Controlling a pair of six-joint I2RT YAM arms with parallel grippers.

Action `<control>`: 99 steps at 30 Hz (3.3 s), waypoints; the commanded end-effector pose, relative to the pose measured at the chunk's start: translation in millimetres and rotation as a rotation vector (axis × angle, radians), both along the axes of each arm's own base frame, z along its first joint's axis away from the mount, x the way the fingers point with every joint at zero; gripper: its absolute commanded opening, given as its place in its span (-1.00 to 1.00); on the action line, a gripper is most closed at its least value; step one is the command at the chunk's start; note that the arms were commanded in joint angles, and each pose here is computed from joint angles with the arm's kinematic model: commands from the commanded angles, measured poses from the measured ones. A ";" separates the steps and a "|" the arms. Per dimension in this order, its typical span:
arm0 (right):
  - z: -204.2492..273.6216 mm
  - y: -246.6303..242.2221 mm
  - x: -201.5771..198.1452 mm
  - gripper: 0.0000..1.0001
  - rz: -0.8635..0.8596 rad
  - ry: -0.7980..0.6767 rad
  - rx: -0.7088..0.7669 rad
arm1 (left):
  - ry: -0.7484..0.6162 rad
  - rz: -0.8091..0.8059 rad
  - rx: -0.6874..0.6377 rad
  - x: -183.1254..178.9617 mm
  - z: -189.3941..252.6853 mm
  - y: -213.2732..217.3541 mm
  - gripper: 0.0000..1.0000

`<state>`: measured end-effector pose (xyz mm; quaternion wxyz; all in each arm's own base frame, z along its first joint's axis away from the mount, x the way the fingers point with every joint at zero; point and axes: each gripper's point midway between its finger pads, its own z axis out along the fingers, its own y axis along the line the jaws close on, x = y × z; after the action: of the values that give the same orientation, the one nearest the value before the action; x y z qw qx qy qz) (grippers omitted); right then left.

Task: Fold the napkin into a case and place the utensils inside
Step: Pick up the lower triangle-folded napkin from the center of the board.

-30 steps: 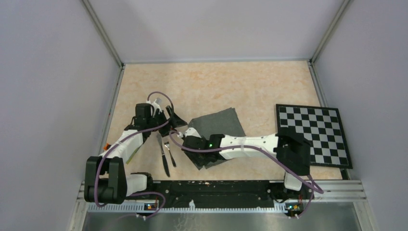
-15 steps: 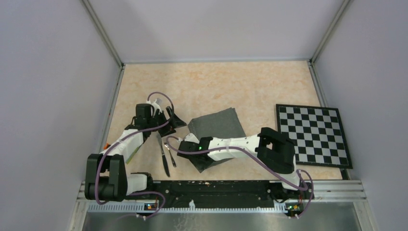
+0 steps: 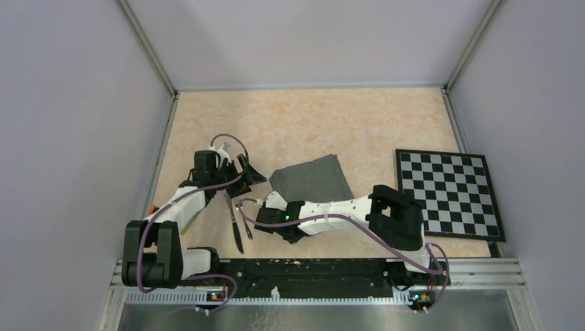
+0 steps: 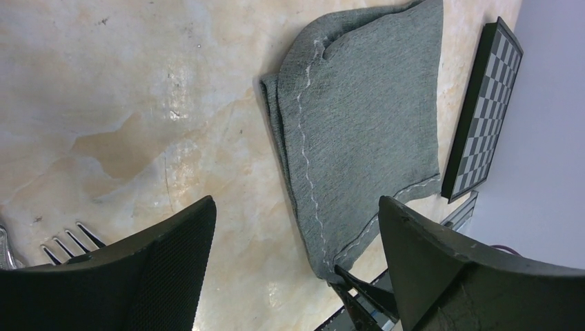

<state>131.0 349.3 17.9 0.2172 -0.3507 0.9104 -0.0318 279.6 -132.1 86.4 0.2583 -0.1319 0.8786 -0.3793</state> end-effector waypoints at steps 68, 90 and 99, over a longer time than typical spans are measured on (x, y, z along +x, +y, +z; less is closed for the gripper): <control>125.3 -41.2 42.9 -1.00 -0.052 -0.157 0.619 | 0.066 0.064 -0.103 55.1 -53.0 -68.9 -0.01; 108.6 -28.0 20.8 -1.00 0.081 -0.084 0.621 | -0.036 0.091 -0.166 64.4 31.4 -60.6 -1.00; 109.4 -24.2 20.5 -1.00 0.078 -0.085 0.646 | -0.030 0.078 -0.152 65.9 32.4 -61.2 -1.00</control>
<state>151.9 314.2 115.8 0.3405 -0.2973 0.8627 0.2270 337.2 -194.1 105.5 0.2574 -0.1905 0.8417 -0.4348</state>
